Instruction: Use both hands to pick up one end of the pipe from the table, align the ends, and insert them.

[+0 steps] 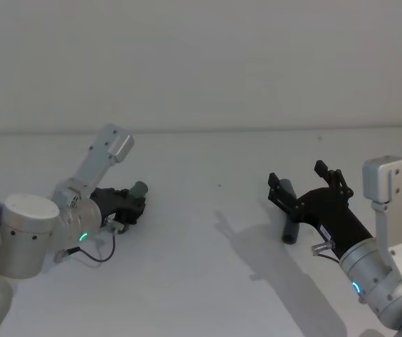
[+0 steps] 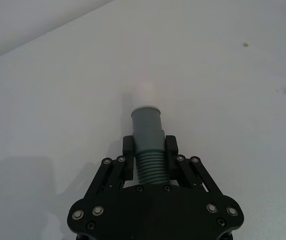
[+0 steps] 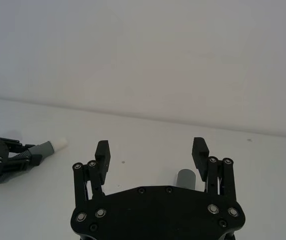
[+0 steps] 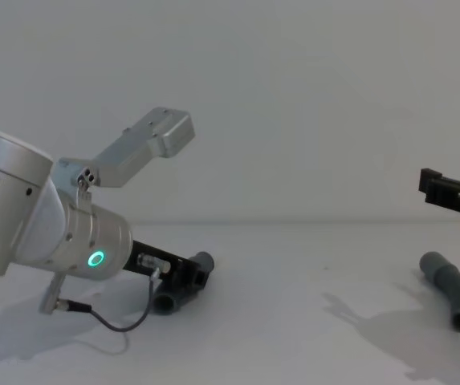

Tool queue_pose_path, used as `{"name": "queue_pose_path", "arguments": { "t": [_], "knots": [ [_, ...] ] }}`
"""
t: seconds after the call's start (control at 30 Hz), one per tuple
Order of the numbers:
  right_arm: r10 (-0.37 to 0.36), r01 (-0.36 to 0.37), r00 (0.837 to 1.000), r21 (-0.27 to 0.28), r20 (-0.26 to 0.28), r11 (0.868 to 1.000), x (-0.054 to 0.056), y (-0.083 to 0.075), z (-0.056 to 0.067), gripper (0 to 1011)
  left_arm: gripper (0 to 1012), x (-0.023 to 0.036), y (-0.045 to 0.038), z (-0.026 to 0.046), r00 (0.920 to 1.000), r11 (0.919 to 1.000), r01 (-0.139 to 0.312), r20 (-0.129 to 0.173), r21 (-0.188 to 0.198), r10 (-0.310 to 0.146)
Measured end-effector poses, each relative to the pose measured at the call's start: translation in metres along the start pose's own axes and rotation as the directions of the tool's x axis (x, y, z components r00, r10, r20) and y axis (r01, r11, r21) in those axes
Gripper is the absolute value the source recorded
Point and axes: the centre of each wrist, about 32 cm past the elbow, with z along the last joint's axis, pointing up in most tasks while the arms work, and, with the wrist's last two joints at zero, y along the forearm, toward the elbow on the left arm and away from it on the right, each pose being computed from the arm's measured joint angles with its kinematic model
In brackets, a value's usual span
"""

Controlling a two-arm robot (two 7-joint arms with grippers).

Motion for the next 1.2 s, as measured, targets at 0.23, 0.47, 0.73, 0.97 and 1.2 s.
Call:
{"name": "queue_pose_path", "arguments": {
  "t": [0.23,0.47,0.73,0.97,1.2],
  "knots": [
    [0.000,0.000,1.000,0.000,0.000,1.000,0.000,0.000,0.000,1000,335,0.0012,-0.0005,0.0007,0.9999,0.9999,0.011,0.004,-0.013,-0.011],
    [0.000,0.000,1.000,0.000,0.000,1.000,0.000,0.000,0.000,1000,335,0.0072,-0.0016,0.0027,0.9982,0.9964,0.057,0.020,-0.062,-0.056],
    [0.000,0.000,1.000,0.000,0.000,1.000,0.000,0.000,0.000,1000,335,0.0173,-0.0024,0.0081,0.9900,0.9828,0.135,0.058,-0.126,-0.129],
    [0.000,0.000,1.000,0.000,0.000,1.000,0.000,0.000,0.000,1000,335,0.0273,-0.0020,0.0160,0.9731,0.9602,0.217,0.117,-0.175,-0.199],
    [0.000,0.000,1.000,0.000,0.000,1.000,0.000,0.000,0.000,1000,335,0.0372,-0.0008,0.0256,0.9456,0.9310,0.301,0.192,-0.207,-0.263]
  ]
}}
